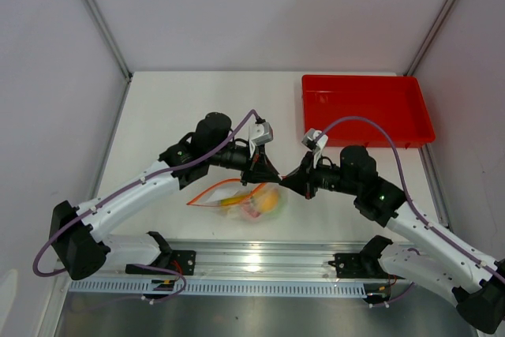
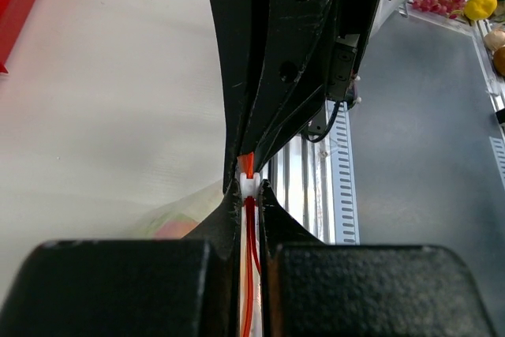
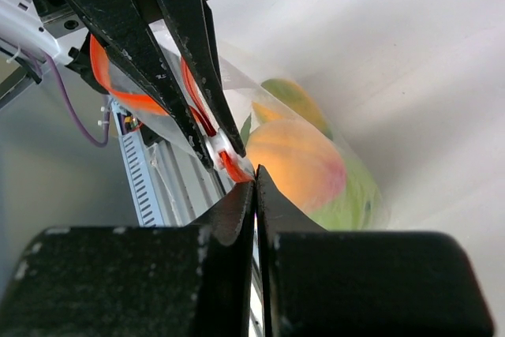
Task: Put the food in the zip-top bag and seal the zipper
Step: Zip the zipper food storage bag at the center of the board.
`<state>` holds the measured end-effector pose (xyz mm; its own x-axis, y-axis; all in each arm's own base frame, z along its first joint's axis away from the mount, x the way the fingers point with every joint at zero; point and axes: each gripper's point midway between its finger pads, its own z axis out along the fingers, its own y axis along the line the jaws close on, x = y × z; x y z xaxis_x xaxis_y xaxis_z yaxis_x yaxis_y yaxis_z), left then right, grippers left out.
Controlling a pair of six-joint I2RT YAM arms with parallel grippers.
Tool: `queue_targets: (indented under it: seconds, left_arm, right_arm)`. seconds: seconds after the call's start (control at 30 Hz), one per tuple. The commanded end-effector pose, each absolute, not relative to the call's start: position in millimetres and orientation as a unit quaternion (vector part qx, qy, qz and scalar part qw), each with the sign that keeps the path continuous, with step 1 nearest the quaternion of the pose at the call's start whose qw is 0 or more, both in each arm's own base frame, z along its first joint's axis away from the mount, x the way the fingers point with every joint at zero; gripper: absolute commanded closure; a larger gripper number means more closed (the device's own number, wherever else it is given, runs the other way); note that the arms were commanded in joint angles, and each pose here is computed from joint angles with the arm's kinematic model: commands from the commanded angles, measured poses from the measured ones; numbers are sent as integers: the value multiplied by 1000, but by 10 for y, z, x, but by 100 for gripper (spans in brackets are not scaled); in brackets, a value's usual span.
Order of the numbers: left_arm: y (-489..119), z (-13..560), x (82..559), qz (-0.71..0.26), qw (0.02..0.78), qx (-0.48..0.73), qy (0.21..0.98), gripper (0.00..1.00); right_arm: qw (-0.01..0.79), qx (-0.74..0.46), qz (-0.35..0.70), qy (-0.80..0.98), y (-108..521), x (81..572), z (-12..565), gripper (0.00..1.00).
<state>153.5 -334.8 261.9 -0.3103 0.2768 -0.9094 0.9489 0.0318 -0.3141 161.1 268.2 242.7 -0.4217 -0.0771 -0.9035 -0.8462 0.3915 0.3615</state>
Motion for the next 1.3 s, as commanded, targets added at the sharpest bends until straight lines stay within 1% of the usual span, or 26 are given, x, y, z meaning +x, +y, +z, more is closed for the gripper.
queue_targets:
  seconds: [0.0, 0.17, 0.33, 0.37, 0.4, 0.43, 0.5, 0.63, 0.77, 0.9, 0.97, 1.0, 1.03, 1.13, 1.17, 1.27]
  left_arm:
    - [-3297, 2755, 1490, -504, 337, 479, 634, 100]
    - [-3264, 2753, 1486, -499, 343, 475, 639, 100]
    - [-3271, 2809, 1492, -504, 345, 467, 640, 99]
    - [-3280, 2826, 1491, -505, 345, 468, 638, 99]
    - [-3289, 2842, 1495, -507, 344, 469, 636, 99]
    - [-3296, 2866, 1497, -508, 345, 468, 635, 99]
    - [-3302, 2869, 1488, -510, 343, 469, 634, 99]
    - [-3321, 2906, 1499, -513, 343, 470, 631, 99]
    - [-3329, 2921, 1494, -516, 342, 471, 629, 100]
    - [-3326, 2907, 1485, -516, 338, 472, 630, 100]
    - [-3327, 2897, 1483, -516, 337, 472, 630, 99]
    - [-3326, 2903, 1473, -517, 336, 473, 629, 99]
    - [-3323, 2898, 1475, -517, 336, 473, 630, 99]
    - [-3315, 2877, 1463, -517, 333, 474, 630, 99]
    - [-3315, 2872, 1456, -517, 331, 475, 631, 99]
    - [-3308, 2860, 1461, -515, 331, 475, 632, 99]
  right_arm:
    - [469, -296, 440, 706, 2654, 1737, 2563, 100]
    - [470, -299, 444, 702, 2654, 1712, 2586, 100]
    - [439, -355, 472, 677, 2730, 1519, 2608, 100]
    - [427, -362, 470, 683, 2731, 1492, 2567, 95]
    - [419, -370, 468, 684, 2740, 1477, 2550, 87]
    - [411, -383, 460, 688, 2755, 1485, 2486, 83]
    - [398, -396, 452, 694, 2763, 1452, 2477, 70]
    - [401, -403, 435, 698, 2777, 1485, 2469, 68]
    - [397, -410, 433, 698, 2818, 1496, 2456, 70]
    - [394, -417, 431, 696, 2864, 1523, 2484, 78]
    - [394, -420, 431, 695, 2884, 1536, 2517, 79]
    - [392, -422, 429, 696, 2896, 1551, 2502, 83]
    - [392, -422, 426, 698, 2899, 1566, 2507, 85]
    - [392, -422, 420, 701, 2910, 1606, 2498, 94]
    - [391, -424, 421, 700, 2918, 1598, 2501, 100]
    - [396, -419, 420, 701, 2915, 1617, 2505, 100]
